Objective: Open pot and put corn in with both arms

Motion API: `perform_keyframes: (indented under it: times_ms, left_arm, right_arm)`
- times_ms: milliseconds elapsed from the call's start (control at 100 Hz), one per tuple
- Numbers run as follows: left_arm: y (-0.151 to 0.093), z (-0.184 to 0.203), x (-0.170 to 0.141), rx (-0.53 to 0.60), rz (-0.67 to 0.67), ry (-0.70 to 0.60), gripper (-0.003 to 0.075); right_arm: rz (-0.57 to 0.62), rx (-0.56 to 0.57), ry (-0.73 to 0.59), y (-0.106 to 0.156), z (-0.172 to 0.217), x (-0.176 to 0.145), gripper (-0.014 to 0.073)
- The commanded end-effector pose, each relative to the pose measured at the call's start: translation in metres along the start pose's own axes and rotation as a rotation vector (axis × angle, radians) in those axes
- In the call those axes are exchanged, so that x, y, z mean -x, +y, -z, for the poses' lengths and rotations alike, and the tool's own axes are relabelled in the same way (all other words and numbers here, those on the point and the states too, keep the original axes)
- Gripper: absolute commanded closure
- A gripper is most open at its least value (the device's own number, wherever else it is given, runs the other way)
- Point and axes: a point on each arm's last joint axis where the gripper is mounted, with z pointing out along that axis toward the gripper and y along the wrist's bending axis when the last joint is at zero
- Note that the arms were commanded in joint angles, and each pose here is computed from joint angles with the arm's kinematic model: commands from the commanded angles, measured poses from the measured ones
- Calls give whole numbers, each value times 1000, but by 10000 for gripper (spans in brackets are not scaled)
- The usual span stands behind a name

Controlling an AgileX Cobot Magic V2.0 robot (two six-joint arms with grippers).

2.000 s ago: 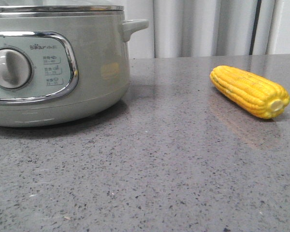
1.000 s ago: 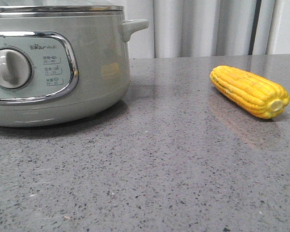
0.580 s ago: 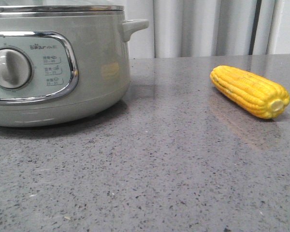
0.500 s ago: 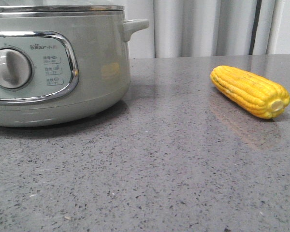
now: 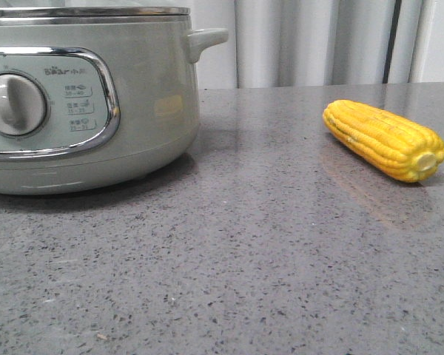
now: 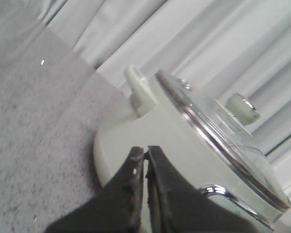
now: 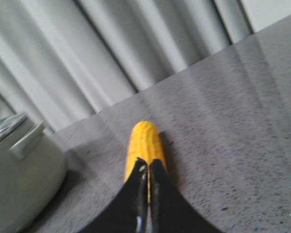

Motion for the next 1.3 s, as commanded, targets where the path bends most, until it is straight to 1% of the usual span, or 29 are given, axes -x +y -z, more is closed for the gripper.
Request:
perform_keyframes:
  times_ms: [0,40,90,110,160,200,210,230,280,300,330,380,420,570,760,990,1160,1290]
  left_arm:
    - [-21,-1,23,-17,-186,-24,740]
    - [-27,-3,28,-10,-260,20,738]
    - [-33,-7,32,2,-324,79,724]
    - [-35,-9,34,6,-344,104,708]
    - [-40,-15,38,13,-388,154,647]
    - [-45,-19,42,12,-427,179,567]
    - [-45,-21,43,15,-433,189,535]
    - [-47,-24,45,16,-454,197,502]
    - [-51,-31,51,18,-495,204,356]
    - [-53,-34,53,19,-513,202,321]
    - [-55,-38,57,19,-532,196,241]
    - [-61,-44,65,10,-581,189,163]
    - [-67,-48,71,-3,-611,172,132]
    - [-86,-66,91,-53,-625,125,136]
    - [-103,-103,92,-122,-630,158,136]
    - [-120,-153,68,-194,-618,181,135]
    - [-126,-183,43,-206,-622,181,135]
    - [-129,-199,30,-206,-628,192,135]
  right_arm:
    - [119,17,-1,15,7,26,589]
    - [180,18,30,19,7,29,542]
    - [232,26,45,24,8,38,451]
    - [247,26,57,25,7,39,428]
    - [272,28,74,28,5,45,340]
    - [280,25,93,30,2,48,290]
    - [283,26,96,30,2,49,272]
    - [284,25,105,31,0,51,246]
    - [282,21,128,32,-3,53,200]
    - [282,20,138,32,-5,53,187]
    - [281,18,148,33,-6,54,176]
    - [279,16,167,33,-9,56,170]
    - [280,17,170,34,-9,57,170]
    - [279,21,164,36,-8,60,170]
    - [279,22,175,36,-8,59,170]
    - [287,19,195,35,-8,57,170]
    - [288,19,202,35,-8,57,170]
    - [290,18,204,35,-8,57,170]
